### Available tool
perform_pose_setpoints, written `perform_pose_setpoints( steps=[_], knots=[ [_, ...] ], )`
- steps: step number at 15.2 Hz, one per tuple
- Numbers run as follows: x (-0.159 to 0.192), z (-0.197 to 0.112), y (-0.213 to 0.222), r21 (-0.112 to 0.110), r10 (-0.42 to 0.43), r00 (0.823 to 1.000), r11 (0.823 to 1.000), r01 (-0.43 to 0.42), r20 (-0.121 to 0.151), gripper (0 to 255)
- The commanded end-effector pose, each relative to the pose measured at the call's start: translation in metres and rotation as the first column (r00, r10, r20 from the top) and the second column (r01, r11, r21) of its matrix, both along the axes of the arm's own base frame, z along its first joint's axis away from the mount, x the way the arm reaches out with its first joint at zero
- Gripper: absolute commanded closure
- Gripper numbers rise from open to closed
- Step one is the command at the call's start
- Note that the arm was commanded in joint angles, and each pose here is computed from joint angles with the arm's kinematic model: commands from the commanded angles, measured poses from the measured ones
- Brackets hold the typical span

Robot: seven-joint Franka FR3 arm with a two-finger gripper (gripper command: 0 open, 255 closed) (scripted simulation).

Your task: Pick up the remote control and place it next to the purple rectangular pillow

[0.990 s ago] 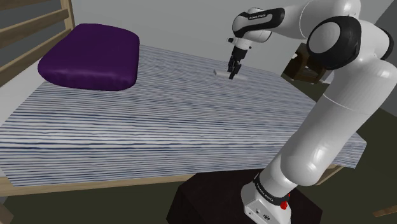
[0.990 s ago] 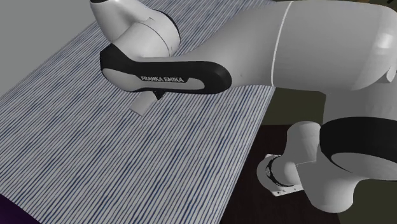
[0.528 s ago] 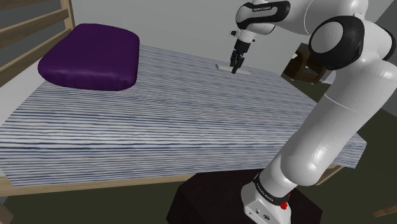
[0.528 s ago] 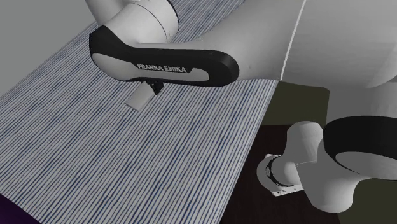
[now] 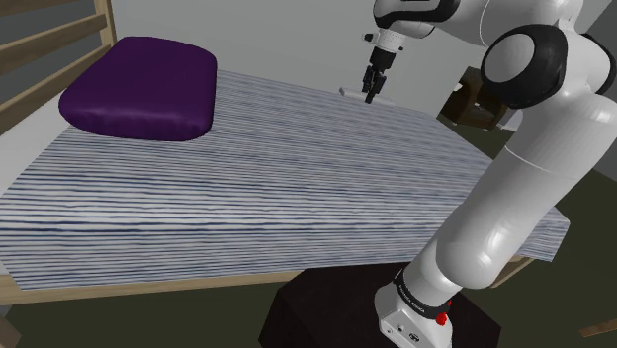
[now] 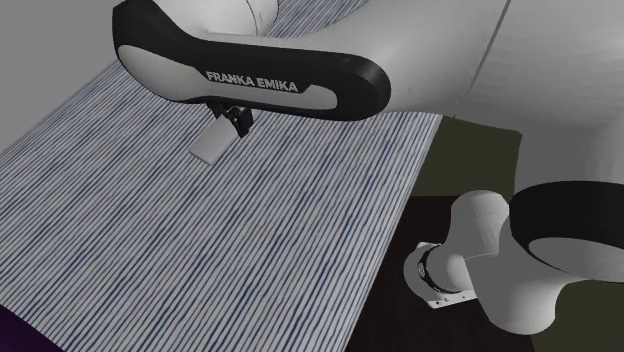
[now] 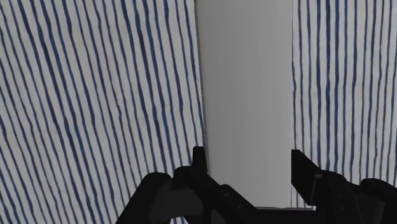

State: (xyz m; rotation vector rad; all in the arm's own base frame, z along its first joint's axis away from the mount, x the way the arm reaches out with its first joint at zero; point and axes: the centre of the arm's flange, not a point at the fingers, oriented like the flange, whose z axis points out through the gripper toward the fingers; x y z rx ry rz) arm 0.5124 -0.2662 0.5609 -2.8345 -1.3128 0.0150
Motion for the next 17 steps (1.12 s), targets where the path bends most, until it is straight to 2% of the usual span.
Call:
perform_pose_setpoints(
  steps=[1, 7, 17],
  knots=[
    [0.002, 0.01, 0.0, 0.0, 0.0, 1.0, 1.0, 0.0, 0.0, 255],
    [0.002, 0.039, 0.0, 0.0, 0.0, 1.0, 1.0, 0.0, 0.0, 255],
    [0.083, 0.039, 0.104, 0.0, 0.0, 1.0, 1.0, 0.0, 0.0, 255]
  ],
)
